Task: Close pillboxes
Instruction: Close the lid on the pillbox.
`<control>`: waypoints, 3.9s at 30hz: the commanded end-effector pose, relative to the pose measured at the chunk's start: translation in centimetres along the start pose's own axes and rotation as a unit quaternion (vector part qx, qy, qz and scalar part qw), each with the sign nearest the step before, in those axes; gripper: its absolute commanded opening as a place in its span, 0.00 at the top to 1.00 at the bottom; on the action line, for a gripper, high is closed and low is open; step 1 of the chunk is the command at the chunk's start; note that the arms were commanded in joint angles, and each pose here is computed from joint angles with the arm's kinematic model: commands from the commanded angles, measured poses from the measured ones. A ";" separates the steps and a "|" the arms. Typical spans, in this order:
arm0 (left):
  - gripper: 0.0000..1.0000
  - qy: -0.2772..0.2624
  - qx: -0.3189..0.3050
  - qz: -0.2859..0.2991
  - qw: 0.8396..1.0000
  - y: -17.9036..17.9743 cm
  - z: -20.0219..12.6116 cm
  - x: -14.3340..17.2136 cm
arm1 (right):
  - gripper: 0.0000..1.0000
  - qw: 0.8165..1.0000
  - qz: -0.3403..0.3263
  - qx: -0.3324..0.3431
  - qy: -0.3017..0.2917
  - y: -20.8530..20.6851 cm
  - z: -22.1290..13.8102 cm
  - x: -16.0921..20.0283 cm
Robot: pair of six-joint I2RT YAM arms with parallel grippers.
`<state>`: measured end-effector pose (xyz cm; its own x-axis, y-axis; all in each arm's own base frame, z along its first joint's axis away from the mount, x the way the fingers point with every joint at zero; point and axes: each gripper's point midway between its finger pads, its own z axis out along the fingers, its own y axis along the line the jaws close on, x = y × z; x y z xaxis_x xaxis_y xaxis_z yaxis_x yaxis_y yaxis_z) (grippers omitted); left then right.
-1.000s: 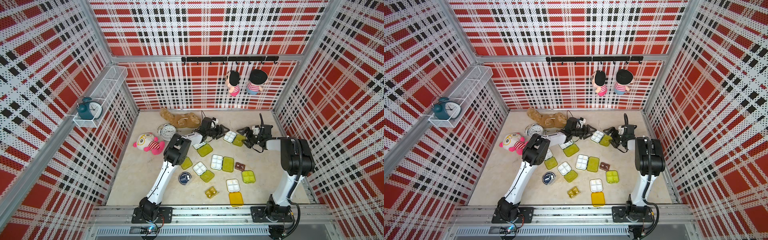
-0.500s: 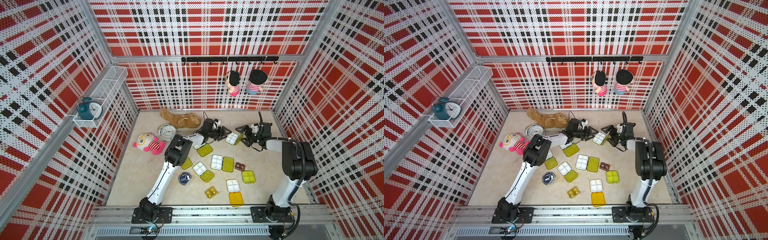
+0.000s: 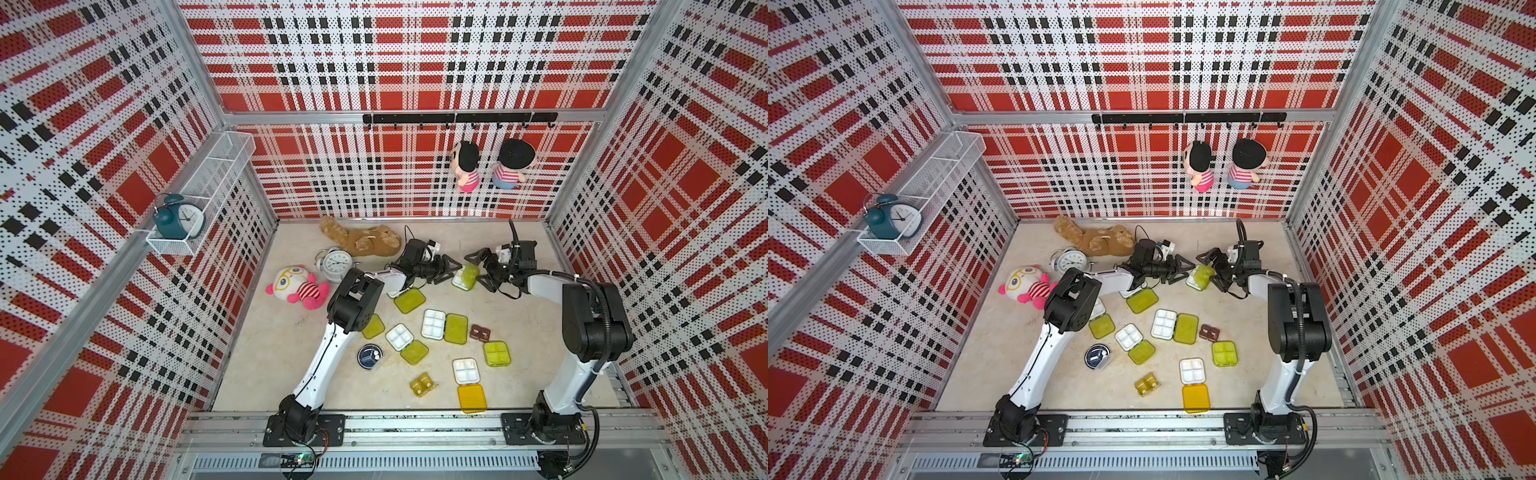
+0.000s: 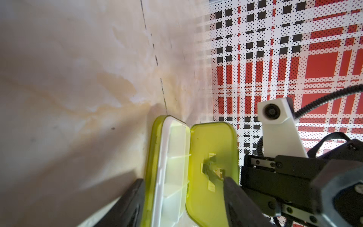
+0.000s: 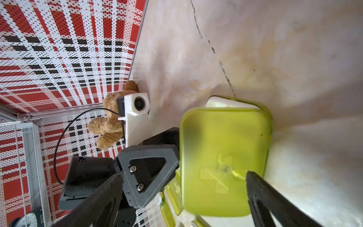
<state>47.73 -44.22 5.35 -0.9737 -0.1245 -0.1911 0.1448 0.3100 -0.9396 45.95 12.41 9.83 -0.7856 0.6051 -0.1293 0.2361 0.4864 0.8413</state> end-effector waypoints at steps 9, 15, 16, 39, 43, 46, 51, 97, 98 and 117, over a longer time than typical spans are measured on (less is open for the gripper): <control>0.34 -0.020 0.026 0.025 0.999 -3.6 -2.6 -2.1 | 0.00 1.000 -0.016 -0.013 -0.017 1.6 -0.6 -0.3; 0.34 -0.013 0.026 0.028 0.999 -3.8 -2.8 -1.3 | 0.01 0.999 -0.038 0.002 -0.011 1.6 -1.4 -0.1; 0.34 -0.014 0.026 0.028 0.999 -3.9 -3.0 -1.4 | 0.01 0.999 -0.043 0.005 -0.008 1.6 -1.4 -0.1; 0.34 -0.089 -0.045 0.079 0.992 -7.9 -17.5 -5.1 | 0.35 0.998 -0.020 -0.060 0.030 4.0 1.3 -0.8; 0.34 -0.095 -0.067 0.070 0.991 -6.6 -19.8 -4.3 | 0.44 0.998 -0.012 -0.049 0.026 3.7 2.4 -1.4; 0.34 -0.095 -0.080 0.065 0.990 -5.6 -20.7 -3.7 | 0.55 0.999 -0.007 -0.041 0.026 3.1 3.0 -1.7; 0.34 -0.097 -0.088 0.054 0.990 -4.6 -21.5 -3.4 | 0.66 0.999 0.003 -0.024 0.028 2.0 3.9 -1.9; 0.35 -0.102 -0.096 0.029 0.990 -2.5 -22.4 -3.9 | 0.97 0.996 0.042 0.066 0.032 -5.3 5.0 0.4; 0.35 -0.102 -0.096 0.029 0.990 -2.5 -22.4 -3.9 | 0.98 0.996 0.043 0.067 0.033 -5.5 4.9 0.6; 0.35 -0.100 -0.095 0.031 0.990 -3.0 -22.1 -3.3 | 1.00 0.995 0.024 0.082 0.055 -6.8 3.8 5.1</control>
<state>47.05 -23.68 13.53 -0.9156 -0.2837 -0.2848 0.1127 0.4988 -0.8593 45.22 14.76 4.40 -0.8218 0.5626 -0.0901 0.2656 0.5181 0.8130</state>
